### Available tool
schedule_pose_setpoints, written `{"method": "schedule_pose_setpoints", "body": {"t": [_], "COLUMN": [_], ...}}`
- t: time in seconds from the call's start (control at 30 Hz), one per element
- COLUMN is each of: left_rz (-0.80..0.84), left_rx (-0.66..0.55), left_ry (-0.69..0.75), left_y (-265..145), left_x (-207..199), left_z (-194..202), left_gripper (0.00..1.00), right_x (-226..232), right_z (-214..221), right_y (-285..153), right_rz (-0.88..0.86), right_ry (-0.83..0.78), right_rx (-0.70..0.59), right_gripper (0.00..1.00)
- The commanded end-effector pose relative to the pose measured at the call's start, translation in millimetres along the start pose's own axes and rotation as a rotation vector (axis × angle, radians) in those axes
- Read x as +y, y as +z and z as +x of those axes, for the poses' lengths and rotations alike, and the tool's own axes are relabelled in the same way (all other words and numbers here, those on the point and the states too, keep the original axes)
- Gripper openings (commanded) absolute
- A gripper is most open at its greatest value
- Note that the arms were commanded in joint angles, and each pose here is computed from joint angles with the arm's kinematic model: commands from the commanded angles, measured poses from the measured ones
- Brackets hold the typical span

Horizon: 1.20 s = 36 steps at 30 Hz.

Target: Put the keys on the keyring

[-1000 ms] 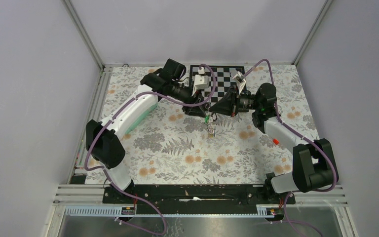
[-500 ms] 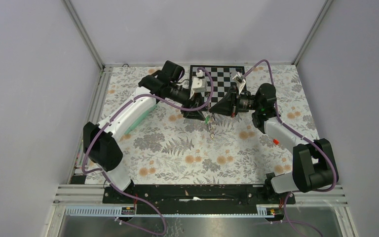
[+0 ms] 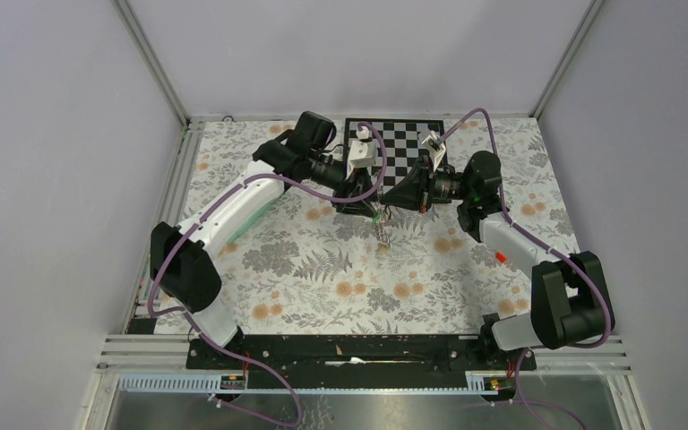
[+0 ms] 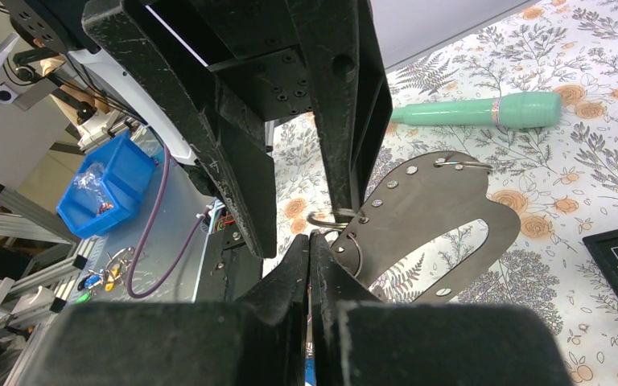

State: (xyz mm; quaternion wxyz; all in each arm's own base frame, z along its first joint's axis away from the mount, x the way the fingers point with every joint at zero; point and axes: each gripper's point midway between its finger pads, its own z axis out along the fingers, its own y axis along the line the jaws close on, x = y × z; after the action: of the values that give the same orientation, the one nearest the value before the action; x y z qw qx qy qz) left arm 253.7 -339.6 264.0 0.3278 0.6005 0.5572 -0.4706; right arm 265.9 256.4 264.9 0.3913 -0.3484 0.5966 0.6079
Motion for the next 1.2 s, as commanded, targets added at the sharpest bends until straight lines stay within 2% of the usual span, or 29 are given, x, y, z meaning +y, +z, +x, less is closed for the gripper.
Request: {"method": "schedule_pose_setpoints", "body": {"t": [0.0,0.23,0.37,0.77,0.97,1.07,1.1,1.17], "left_rz": [0.036,0.045,0.041,0.043,0.036,0.003,-0.022,-0.072], "left_rx": [-0.062,-0.059,-0.053,-0.067,-0.064,-0.047,-0.031,0.026], "left_ry": [0.065,0.057,0.056,0.036,0.030,0.017,0.017,0.036], "left_y": [-3.0,-1.0,-0.7,2.8,2.8,1.5,1.3,0.4], "left_x": [-13.5,-15.5,-14.8,-6.5,-5.2,-2.3,0.4,2.6], "left_z": [-21.3,-17.3,-14.5,-23.9,-23.6,-22.5,-20.4,-12.8], "left_gripper": [0.47,0.37,0.28,0.15,0.00,0.00,0.00,0.00], "right_x": [1.8,1.4,2.0,-0.4,-0.7,-1.5,-2.0,-4.6], "right_z": [-9.4,-9.8,-10.3,-6.3,-5.5,-3.3,-2.6,-2.5], "right_y": [0.2,0.4,0.4,0.1,0.1,-0.6,-1.2,-4.1], "right_rz": [-0.002,-0.002,-0.003,0.001,0.001,0.004,0.007,0.023], "right_ry": [-0.058,-0.056,-0.060,-0.051,-0.051,-0.057,-0.062,-0.069], "right_rx": [-0.019,-0.019,-0.019,-0.017,-0.016,-0.009,-0.006,-0.004], "right_gripper": [0.00,0.00,0.00,0.00,0.00,0.00,0.01,0.12]}}
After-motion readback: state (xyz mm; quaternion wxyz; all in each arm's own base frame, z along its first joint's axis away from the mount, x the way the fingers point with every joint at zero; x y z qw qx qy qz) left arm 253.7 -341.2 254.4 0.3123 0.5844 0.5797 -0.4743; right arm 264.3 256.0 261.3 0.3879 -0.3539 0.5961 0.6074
